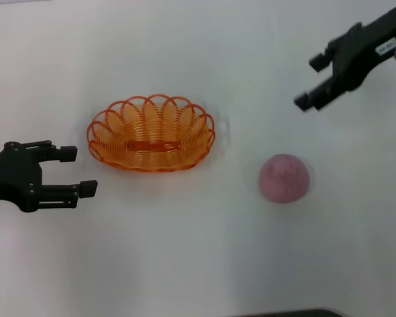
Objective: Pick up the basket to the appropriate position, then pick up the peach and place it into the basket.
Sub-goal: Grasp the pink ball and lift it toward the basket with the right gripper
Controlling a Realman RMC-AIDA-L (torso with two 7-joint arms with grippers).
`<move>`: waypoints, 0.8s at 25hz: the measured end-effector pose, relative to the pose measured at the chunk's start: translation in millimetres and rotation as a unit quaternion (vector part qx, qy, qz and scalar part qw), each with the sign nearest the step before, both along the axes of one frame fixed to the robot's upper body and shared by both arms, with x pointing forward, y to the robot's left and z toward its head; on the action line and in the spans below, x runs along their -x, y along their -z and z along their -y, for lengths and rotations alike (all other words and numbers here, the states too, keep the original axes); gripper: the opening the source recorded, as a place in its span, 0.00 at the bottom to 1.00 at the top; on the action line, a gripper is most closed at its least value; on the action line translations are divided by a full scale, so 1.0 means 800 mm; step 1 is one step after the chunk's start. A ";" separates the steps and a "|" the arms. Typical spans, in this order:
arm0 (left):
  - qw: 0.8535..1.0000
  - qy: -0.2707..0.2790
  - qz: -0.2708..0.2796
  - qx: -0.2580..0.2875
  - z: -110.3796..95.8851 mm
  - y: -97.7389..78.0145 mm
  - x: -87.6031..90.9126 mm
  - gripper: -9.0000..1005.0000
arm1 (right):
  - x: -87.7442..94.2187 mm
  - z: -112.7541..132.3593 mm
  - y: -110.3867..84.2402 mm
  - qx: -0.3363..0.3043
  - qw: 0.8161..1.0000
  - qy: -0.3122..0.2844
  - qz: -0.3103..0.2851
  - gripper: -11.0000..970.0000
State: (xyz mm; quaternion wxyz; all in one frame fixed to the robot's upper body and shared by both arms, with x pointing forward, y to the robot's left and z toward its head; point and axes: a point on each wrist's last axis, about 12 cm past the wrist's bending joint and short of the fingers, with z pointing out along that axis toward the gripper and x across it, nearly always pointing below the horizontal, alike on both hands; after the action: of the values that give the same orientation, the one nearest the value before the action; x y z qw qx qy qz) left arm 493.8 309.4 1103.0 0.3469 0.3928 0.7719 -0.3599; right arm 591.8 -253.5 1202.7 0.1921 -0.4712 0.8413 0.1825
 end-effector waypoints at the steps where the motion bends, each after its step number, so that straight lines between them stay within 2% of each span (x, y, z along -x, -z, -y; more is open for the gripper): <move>1: 1.000 -0.001 0.000 0.000 0.000 0.000 0.000 0.83 | -0.001 -0.007 0.000 0.022 1.000 -0.006 -0.007 0.97; 4: 1.000 -0.007 0.001 -0.001 -0.002 0.001 -0.001 0.83 | -0.004 -0.029 0.003 0.079 0.996 -0.022 -0.021 0.97; 8: 1.000 -0.010 0.006 -0.003 -0.003 0.003 -0.001 0.83 | -0.002 -0.052 0.014 0.113 0.992 -0.044 -0.030 0.97; 16: 1.000 -0.018 0.001 -0.002 -0.002 0.010 -0.002 0.82 | 0.004 -0.077 0.057 0.113 0.987 -0.083 -0.082 0.97; 20: 1.000 -0.018 0.002 -0.001 -0.001 0.010 -0.003 0.82 | 0.007 -0.085 0.072 0.112 0.983 -0.102 -0.103 0.85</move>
State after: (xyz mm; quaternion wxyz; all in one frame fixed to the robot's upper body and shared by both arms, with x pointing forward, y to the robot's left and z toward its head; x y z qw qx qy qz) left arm 496.6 310.4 1094.7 0.3543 0.3795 0.7788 -0.3521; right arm 586.0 -185.2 1145.1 0.0311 -0.5520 0.8190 0.1534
